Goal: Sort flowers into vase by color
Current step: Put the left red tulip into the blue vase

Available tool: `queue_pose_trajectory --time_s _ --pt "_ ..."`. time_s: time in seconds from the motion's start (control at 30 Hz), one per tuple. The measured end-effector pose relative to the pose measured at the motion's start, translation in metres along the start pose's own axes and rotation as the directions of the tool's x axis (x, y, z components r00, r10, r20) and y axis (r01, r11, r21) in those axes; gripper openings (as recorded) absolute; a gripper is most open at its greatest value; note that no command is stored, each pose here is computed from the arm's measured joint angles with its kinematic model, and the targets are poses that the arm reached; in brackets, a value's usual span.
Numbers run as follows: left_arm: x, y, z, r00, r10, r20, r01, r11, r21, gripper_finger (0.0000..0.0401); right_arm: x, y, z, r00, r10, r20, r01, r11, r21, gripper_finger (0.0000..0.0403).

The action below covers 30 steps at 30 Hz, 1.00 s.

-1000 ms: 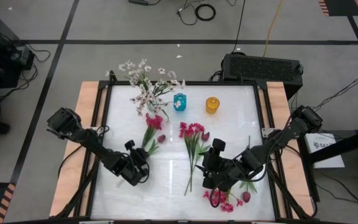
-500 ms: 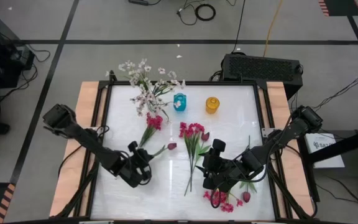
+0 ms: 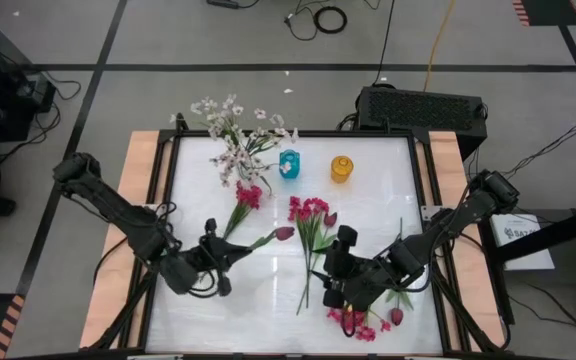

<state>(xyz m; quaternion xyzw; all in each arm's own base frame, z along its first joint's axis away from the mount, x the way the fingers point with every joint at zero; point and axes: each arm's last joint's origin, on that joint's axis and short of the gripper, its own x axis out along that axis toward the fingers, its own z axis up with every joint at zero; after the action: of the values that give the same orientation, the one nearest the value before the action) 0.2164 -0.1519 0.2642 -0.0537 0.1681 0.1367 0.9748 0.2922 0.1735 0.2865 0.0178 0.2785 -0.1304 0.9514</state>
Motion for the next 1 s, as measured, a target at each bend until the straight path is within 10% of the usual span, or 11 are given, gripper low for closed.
queue_pose_trajectory --time_s 0.17,0.47,0.67,1.0 --pt "-0.009 -0.006 0.036 0.968 -0.056 0.243 0.049 0.998 0.033 0.0014 0.009 0.005 0.017 0.989 0.045 0.138 -0.04 0.998 -0.042 0.0215" --pt "-0.018 0.0 0.086 0.779 -0.189 0.598 0.136 0.982 0.132 0.0013 0.023 -0.011 0.067 0.881 0.065 0.468 -0.06 0.998 -0.024 0.0215" --pt "-0.012 0.006 0.095 0.67 -0.325 0.668 0.251 0.945 0.209 0.0013 0.024 -0.022 0.087 0.779 0.219 0.587 -0.218 0.973 -0.074 0.0215" --pt "0.021 -0.004 0.082 0.644 -0.367 0.671 0.261 0.93 0.258 0.0013 0.049 -0.015 0.079 0.759 0.325 0.564 -0.316 0.941 -0.117 0.0215"
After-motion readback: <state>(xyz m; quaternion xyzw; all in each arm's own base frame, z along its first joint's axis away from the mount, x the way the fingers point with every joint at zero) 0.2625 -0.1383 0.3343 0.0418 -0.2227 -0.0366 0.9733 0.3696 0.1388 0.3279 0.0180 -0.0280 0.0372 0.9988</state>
